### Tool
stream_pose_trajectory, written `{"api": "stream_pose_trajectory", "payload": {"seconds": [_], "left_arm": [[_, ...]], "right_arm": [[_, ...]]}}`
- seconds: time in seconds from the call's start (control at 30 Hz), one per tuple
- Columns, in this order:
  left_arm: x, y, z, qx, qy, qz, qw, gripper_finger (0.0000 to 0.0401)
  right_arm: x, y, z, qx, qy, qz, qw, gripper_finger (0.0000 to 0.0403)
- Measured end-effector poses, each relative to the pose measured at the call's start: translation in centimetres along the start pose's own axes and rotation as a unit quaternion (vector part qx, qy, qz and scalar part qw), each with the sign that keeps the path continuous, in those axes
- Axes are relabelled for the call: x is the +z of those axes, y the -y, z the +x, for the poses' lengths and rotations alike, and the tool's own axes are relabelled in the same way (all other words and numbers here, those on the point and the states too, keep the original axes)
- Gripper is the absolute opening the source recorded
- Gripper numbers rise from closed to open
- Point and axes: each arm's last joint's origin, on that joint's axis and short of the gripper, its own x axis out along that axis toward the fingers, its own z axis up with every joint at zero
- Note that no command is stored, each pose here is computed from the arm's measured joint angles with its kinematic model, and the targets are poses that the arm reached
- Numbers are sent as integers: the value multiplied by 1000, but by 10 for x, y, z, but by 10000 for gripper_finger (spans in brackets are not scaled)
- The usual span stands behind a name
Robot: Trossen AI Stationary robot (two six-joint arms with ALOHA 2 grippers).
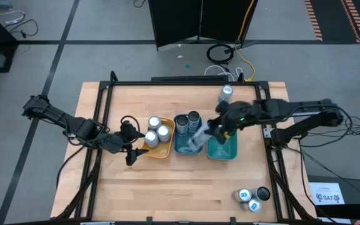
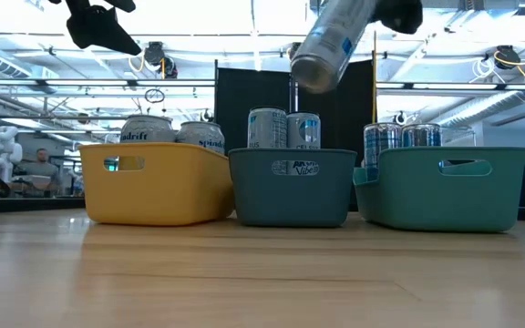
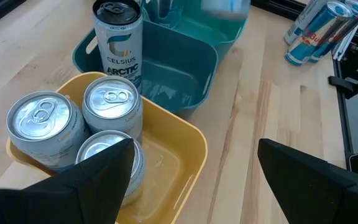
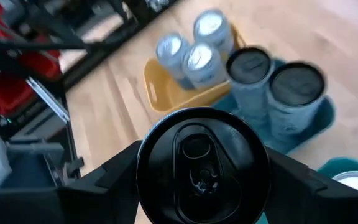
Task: Sort soda cans
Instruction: Put the white-blue soda can into the blue bin
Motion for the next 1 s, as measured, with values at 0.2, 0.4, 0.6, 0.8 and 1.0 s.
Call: {"api": "stream_pose_trajectory", "payload": {"seconds": [0.2,0.4,0.6,0.8,1.0], "left_arm": [[0,0,0,0,0,0,1000,350],[0,0,0,1,-1,1,1000,350],[0,0,0,1,-1,1,1000,350],[0,0,0,1,-2,1,1000,350],[-2,-1,0,7,-11,6,1000,350]], "right_arm": [[18,-35,21,-37,-22,-36,998,237],[31,-50,61,-122,-70,-64,988,237],[29,-43,107,-168,-107,-61,978,239],[28,-35,142,-191,-103,-50,975,248],[18,-27,178,-217,-115,-56,968,249]]}}
